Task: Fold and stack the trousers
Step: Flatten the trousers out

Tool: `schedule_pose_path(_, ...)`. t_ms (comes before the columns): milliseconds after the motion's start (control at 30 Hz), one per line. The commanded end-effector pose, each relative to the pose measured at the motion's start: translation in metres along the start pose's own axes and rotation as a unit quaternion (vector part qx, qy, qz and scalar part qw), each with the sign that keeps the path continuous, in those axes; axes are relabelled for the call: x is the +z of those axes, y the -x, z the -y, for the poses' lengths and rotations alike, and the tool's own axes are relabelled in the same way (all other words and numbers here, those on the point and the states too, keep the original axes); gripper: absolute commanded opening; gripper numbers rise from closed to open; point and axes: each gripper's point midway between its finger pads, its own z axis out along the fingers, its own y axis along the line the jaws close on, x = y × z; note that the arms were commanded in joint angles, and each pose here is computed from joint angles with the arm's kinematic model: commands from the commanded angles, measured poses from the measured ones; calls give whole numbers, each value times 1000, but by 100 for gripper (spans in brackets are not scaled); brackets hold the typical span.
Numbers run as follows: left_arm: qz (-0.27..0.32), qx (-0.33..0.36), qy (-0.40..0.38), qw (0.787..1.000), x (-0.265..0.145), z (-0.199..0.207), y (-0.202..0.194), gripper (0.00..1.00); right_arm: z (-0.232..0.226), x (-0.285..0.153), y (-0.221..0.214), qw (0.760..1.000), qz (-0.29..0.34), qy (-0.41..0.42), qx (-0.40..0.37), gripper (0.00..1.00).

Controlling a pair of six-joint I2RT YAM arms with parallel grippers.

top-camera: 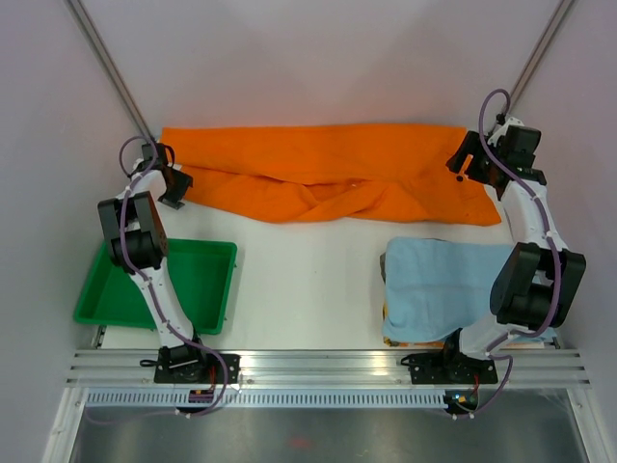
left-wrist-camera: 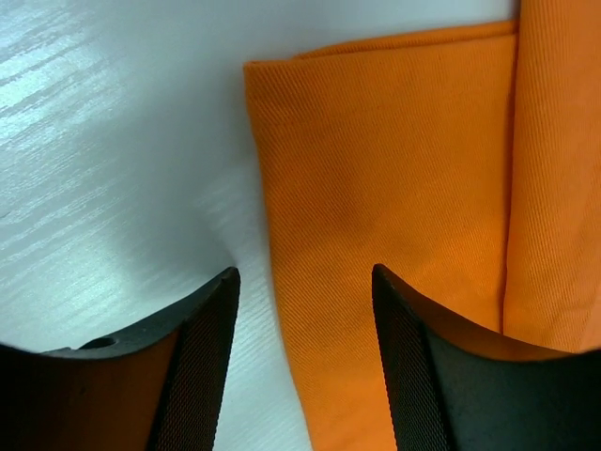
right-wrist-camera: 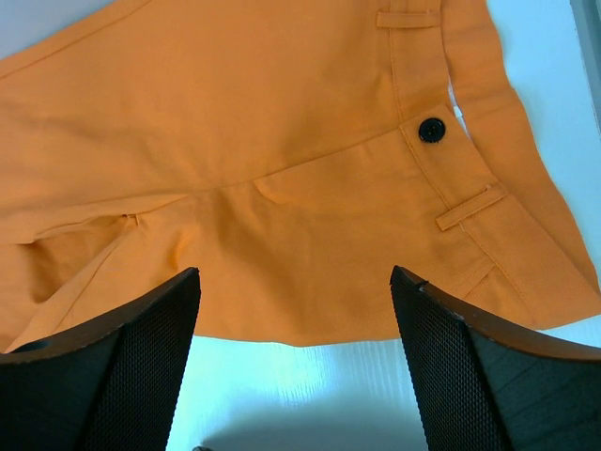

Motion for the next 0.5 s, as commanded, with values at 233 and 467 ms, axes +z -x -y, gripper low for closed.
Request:
schedule_pose_path(233, 9, -45, 28, 999, 33, -3, 1, 3, -1, -29, 39, 997, 62, -26, -25, 88)
schedule_pose_path(467, 76, -4, 11, 997, -34, 2, 37, 2, 11, -47, 16, 996, 54, -64, -15, 89)
